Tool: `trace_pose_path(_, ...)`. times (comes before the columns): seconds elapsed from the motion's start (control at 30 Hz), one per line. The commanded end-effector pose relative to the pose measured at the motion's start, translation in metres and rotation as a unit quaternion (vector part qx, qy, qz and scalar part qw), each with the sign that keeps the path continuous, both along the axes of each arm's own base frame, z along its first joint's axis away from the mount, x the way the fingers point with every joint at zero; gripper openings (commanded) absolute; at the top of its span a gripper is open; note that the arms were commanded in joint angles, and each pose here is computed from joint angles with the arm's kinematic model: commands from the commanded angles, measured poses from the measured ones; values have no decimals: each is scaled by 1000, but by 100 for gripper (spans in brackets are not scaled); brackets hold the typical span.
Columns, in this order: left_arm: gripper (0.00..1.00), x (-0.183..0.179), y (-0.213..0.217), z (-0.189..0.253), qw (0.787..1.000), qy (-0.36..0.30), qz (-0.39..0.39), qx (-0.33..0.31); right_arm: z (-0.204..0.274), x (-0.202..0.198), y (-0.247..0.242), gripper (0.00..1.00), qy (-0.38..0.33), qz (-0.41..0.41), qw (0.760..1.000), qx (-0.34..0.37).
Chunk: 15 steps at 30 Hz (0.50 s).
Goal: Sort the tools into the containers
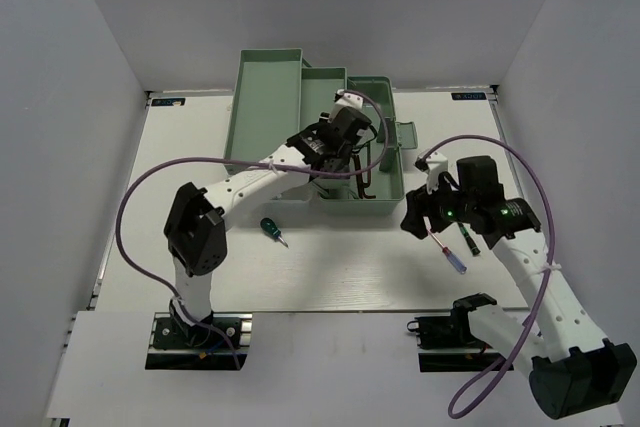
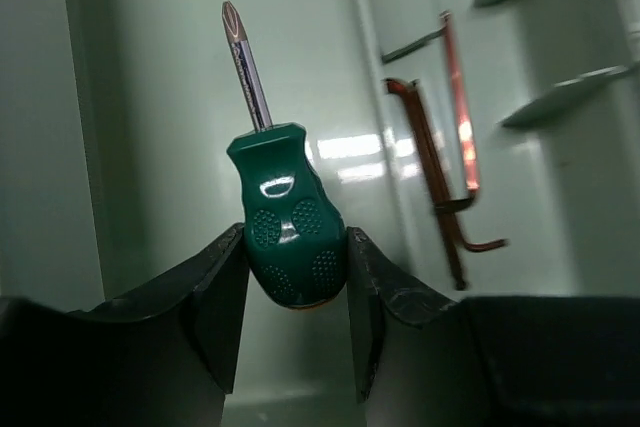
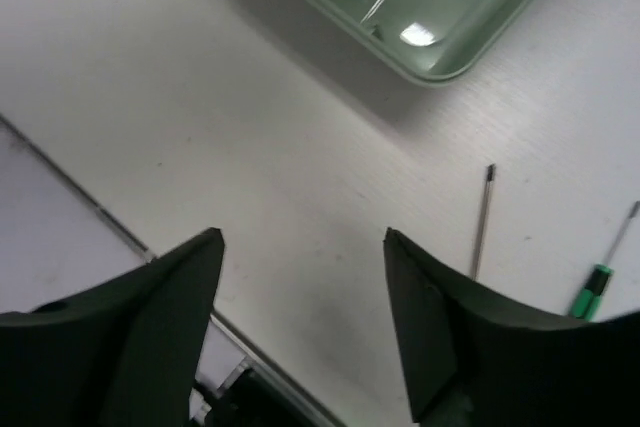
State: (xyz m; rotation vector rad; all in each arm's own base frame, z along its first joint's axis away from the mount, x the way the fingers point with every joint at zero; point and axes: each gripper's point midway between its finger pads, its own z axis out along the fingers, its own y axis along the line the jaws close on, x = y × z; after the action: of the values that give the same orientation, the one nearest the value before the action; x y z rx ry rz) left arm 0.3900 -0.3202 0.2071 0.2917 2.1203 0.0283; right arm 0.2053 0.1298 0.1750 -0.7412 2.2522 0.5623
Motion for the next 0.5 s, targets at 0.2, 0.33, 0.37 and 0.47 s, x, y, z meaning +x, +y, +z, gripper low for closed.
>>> trace_pose_path(0.2, 75, 17, -1, 81, 997, -50, -42, -39, 9, -32, 43, 75, 51, 161, 982, 88)
trace_pose_path(0.33, 81, 10, -14, 142, 989, -98, -79, -78, 4, -32, 71, 67, 30, 231, 966, 114)
trace_pose_path(0.37, 81, 1, -16, 157, 986, -105, -95, -85, 0, -27, 77, 65, 22, 238, 965, 112)
trace_pose_path(0.47, 65, -24, 7, 211, 976, -136, -90, -142, -13, -32, 103, 64, 7, 279, 957, 84)
